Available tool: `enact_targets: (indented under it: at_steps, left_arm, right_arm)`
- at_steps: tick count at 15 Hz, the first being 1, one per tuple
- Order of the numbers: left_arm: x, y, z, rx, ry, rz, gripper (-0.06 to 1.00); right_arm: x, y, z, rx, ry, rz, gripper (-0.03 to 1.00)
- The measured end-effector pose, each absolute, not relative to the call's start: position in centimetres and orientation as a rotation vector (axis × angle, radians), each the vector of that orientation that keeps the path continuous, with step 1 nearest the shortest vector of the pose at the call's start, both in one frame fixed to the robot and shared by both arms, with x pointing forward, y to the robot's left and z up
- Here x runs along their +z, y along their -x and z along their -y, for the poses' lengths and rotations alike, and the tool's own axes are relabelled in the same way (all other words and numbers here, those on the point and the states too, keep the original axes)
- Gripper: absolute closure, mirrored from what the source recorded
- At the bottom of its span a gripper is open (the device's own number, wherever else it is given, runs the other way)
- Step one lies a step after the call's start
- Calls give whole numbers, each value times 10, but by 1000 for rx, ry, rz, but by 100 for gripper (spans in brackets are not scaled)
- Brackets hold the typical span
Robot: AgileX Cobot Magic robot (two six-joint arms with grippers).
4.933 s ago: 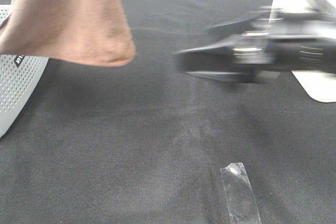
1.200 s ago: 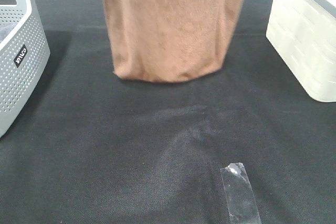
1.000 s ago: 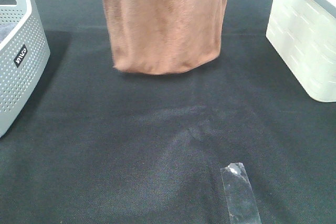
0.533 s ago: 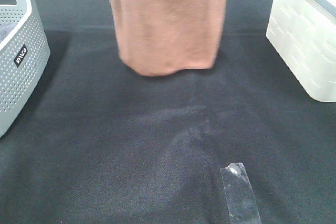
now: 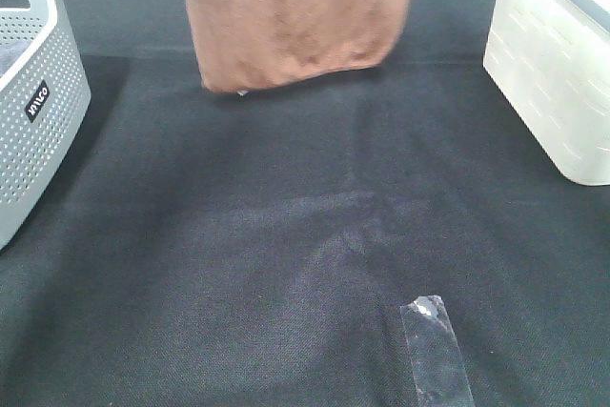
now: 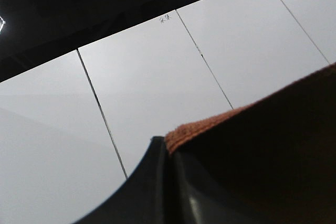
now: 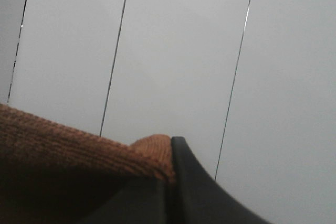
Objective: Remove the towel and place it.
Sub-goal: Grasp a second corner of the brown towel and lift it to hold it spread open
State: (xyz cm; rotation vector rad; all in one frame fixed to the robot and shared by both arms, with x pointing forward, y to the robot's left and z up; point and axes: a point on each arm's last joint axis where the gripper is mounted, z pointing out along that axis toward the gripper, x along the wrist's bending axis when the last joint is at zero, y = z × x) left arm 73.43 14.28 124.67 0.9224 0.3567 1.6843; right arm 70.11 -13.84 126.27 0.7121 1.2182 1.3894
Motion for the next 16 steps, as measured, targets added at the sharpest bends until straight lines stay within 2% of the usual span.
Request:
enact_targets:
  at_steps: [6,11,16]
  left_arm:
    - [1223,-748,-137,1560,-1264,-468,94]
    - [1159,-748,-132,1103,-1965,-702,94]
    - [1131,-731,-133,798,-2275,-813,94]
  right_arm:
    - [1247,-707,144,1277,-860,-1323,97]
    - [1202,-702,153,1007,-1296,-1653,97]
    - [1178,-687,156,761,-1433,-1911,97]
